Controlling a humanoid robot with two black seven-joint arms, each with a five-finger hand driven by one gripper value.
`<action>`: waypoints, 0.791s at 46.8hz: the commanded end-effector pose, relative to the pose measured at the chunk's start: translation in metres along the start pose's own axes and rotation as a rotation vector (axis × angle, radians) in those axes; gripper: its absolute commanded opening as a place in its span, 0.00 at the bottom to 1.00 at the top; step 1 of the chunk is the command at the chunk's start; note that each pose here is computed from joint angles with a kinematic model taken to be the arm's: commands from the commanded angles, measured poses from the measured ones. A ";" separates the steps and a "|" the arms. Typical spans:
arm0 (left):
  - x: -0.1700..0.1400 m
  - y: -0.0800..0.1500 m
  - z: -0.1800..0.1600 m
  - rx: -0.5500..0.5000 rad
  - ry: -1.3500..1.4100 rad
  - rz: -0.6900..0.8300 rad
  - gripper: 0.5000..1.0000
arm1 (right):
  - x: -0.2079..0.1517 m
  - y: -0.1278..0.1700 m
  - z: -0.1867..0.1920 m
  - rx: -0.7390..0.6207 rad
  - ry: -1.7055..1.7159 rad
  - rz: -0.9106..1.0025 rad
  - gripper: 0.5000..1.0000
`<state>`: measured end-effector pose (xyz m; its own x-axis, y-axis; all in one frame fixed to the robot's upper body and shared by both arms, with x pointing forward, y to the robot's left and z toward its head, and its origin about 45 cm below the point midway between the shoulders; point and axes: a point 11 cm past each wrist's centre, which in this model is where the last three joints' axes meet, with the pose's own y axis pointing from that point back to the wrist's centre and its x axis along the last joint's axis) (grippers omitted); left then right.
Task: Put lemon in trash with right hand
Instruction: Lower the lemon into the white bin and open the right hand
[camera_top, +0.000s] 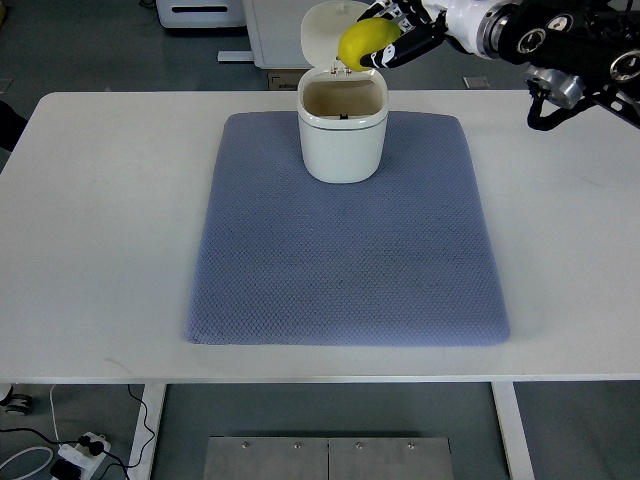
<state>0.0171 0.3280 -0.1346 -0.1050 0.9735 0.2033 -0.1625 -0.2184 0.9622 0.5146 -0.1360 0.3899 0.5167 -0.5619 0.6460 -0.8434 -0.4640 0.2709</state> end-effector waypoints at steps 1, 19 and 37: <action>0.000 0.000 0.000 0.001 0.000 0.000 1.00 | -0.005 -0.003 -0.001 -0.013 0.019 -0.008 0.00; 0.000 0.000 0.000 -0.001 0.000 0.000 1.00 | -0.025 -0.019 -0.007 -0.031 0.067 -0.002 0.00; 0.000 0.000 0.000 0.001 0.000 0.000 1.00 | -0.038 -0.025 0.010 -0.068 0.083 -0.012 0.00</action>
<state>0.0170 0.3279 -0.1346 -0.1049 0.9735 0.2031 -0.1624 -0.2183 0.9623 0.5180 -0.1097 0.3521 0.5136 -0.4966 0.6997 -0.8475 -0.4208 0.3234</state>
